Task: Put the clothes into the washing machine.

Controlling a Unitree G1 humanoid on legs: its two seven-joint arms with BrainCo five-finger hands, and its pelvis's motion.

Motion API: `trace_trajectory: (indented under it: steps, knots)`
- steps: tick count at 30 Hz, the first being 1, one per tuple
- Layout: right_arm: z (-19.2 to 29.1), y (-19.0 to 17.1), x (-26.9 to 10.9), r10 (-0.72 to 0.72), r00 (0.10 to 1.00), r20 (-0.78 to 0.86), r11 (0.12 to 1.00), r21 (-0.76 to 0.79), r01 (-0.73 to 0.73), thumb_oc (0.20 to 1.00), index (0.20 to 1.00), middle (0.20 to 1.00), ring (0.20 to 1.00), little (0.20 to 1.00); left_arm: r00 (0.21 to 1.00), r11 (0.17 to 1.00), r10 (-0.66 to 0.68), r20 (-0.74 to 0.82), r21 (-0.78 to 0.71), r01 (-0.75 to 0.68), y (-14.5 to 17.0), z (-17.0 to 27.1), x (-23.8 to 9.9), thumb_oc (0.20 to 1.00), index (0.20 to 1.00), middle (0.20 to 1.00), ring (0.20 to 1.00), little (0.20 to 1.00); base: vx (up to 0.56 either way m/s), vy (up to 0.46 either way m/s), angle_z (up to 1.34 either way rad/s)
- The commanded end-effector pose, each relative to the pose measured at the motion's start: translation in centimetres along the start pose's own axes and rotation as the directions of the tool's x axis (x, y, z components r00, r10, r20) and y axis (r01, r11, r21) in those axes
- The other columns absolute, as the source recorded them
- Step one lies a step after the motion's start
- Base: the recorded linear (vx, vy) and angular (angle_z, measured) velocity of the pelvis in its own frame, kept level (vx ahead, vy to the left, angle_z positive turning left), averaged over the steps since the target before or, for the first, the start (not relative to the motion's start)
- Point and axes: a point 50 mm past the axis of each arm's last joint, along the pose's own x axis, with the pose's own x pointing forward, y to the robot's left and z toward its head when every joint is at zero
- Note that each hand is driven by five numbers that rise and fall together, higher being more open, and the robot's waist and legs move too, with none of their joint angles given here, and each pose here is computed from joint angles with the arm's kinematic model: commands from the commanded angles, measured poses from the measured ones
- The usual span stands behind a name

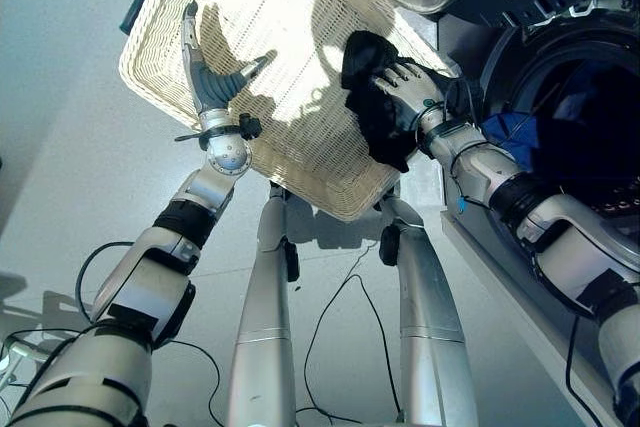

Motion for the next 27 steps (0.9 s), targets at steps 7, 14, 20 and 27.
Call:
trace_trajectory:
  steps: [7, 14, 20, 27]
  knots:
    - [-5.2, 4.1, -2.8, 0.208, 0.949, -0.235, 0.953, -0.170, -0.251, 0.200, 0.200, 0.200, 0.200, 0.200, 0.998, 0.997, 0.045, 0.045, -0.065, -0.042, 0.1, 1.1, 0.9, 1.000, 1.000, 1.000, 1.000, 1.000, 0.00, 0.000, 0.00]
    - [-5.3, 3.9, -2.7, 0.189, 0.954, -0.233, 0.961, -0.154, -0.228, 0.200, 0.200, 0.200, 0.200, 0.200, 0.998, 0.997, 0.044, 0.044, -0.068, -0.041, -0.1, 1.1, 0.6, 1.000, 1.000, 1.000, 1.000, 1.000, 0.00, 0.000, 0.00]
    - [-5.2, 4.1, -2.8, 0.187, 0.952, -0.240, 0.970, -0.105, -0.217, 0.200, 0.200, 0.200, 0.200, 0.200, 0.998, 0.996, 0.045, 0.045, -0.073, -0.042, 0.0, 1.1, 0.6, 1.000, 1.000, 1.000, 1.000, 1.000, 0.00, 0.000, 0.00]
    - [-2.5, 4.8, -2.9, 0.340, 0.915, -0.215, 0.542, 0.840, -0.005, 0.200, 0.200, 0.200, 0.200, 0.200, 0.998, 0.996, 0.044, 0.036, -0.080, -0.041, 0.2, 1.0, 0.6, 1.000, 1.000, 1.000, 1.000, 1.000, 0.00, 0.000, 0.00]
